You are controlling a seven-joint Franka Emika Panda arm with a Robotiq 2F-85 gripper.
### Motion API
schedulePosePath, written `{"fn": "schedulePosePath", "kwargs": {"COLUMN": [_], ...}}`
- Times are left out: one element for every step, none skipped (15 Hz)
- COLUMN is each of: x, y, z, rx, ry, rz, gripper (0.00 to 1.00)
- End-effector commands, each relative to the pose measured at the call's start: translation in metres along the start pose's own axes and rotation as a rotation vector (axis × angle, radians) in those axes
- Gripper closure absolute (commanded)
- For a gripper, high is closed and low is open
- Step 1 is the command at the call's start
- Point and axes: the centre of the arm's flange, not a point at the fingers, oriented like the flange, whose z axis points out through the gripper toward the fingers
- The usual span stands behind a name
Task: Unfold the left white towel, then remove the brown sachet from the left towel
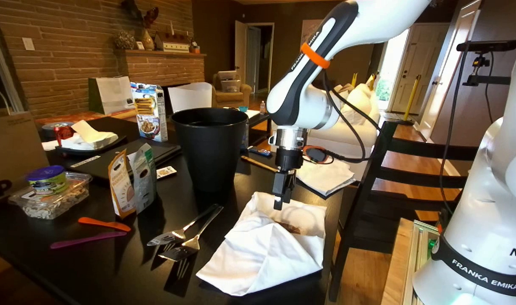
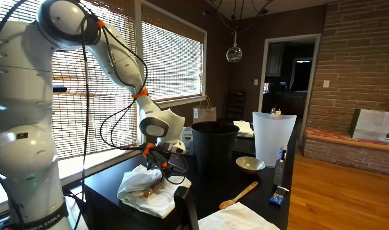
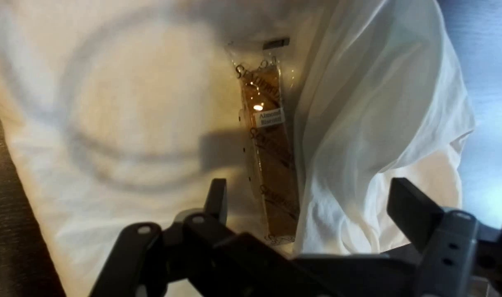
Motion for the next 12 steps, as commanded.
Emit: {"fn": "schedulePosePath", "kwargs": {"x": [0.011,0.015,0.019,0.023,0.027,0.031,0.034,0.037,0.041,0.043,0.045,0.047], "y": [-0.002,-0.005,-0.007,-0.011,-0.014,-0.017,-0.020,-0.023,-0.025,-0.027,-0.029,-0.031], "z": [0.024,0.027,0.030,0.032,0.034,0.034,0.036,0.036,0.037,0.038,0.040,0.042], "rx": [0.002,0.008,0.010,0.019,0.022,0.027,0.028,0.028,0.026,0.024,0.022,0.019], "ry": [0.048,0.059,0.070,0.078,0.088,0.099,0.109,0.116,0.121,0.126,0.128,0.129], "rz": [-0.016,-0.016,-0.017,-0.017,-0.019,-0.023,-0.027,-0.030,-0.038,-0.043,-0.047,-0.053], "gripper": [0.00,0.00,0.00,0.00,0.00,0.00,0.00,0.02,0.04,0.05,0.29,0.30]}}
